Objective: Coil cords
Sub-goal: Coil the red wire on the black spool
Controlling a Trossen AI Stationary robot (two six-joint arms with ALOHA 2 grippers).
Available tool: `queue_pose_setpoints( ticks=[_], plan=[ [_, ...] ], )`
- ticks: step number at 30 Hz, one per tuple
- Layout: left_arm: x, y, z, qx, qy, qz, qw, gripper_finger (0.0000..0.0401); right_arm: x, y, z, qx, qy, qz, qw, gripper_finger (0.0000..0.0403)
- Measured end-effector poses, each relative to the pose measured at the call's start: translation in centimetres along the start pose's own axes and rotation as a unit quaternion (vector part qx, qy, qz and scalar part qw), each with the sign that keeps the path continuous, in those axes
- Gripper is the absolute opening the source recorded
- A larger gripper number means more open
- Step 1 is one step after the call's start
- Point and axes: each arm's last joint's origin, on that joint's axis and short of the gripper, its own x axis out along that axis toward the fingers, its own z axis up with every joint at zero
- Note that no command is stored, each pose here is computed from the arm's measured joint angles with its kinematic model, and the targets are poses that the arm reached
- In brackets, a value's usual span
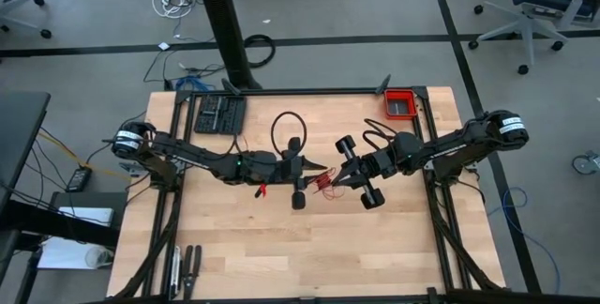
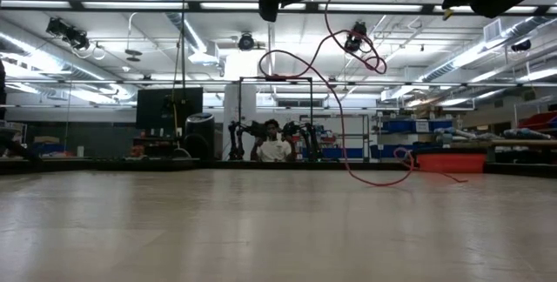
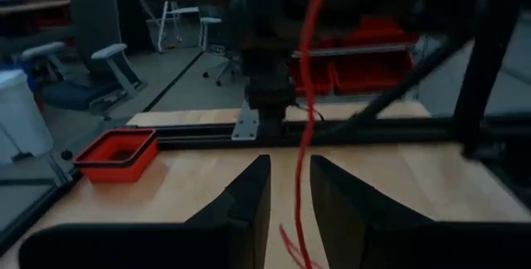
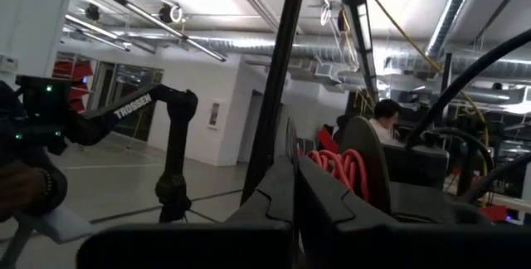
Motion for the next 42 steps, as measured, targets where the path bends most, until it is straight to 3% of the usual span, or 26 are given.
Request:
queue_pose_setpoints(
  ticks=[10, 13, 21, 25, 30, 42],
  plan=[
    [0.1, 0.0, -0.2, -0.094, 0.021, 0.009, 0.995, 0.0088, 0.0, -0.1, 0.0, -0.005, 0.0, -0.002, 1.0, 0.0001],
    [0.3, 0.0, 0.3, -0.09, 0.057, 0.006, 0.994, 0.0083, -0.1, -0.3, 0.0, -0.007, 0.002, -0.006, 1.0, 0.0001],
    [0.5, 0.0, 0.9, -0.073, 0.062, 0.01, 0.995, 0.008, -0.2, -0.5, -0.2, -0.005, 0.007, -0.009, 1.0, 0.0001],
    [0.8, 0.1, 0.3, -0.056, 0.071, 0.029, 0.995, 0.0072, -0.2, -0.5, -0.2, -0.005, 0.008, -0.008, 1.0, 0.0001],
    [1.7, -0.2, -1.1, -0.014, 0.085, 0.029, 0.996, 0.0009, -0.2, -0.5, -0.2, -0.005, 0.008, -0.009, 1.0, 0.0001],
    [1.7, 0.0, -1.8, 0.008, 0.117, 0.012, 0.993, 0.0001, -0.3, -0.5, 0.3, -0.003, 0.01, -0.01, 1.0, 0.0001]
  ],
)
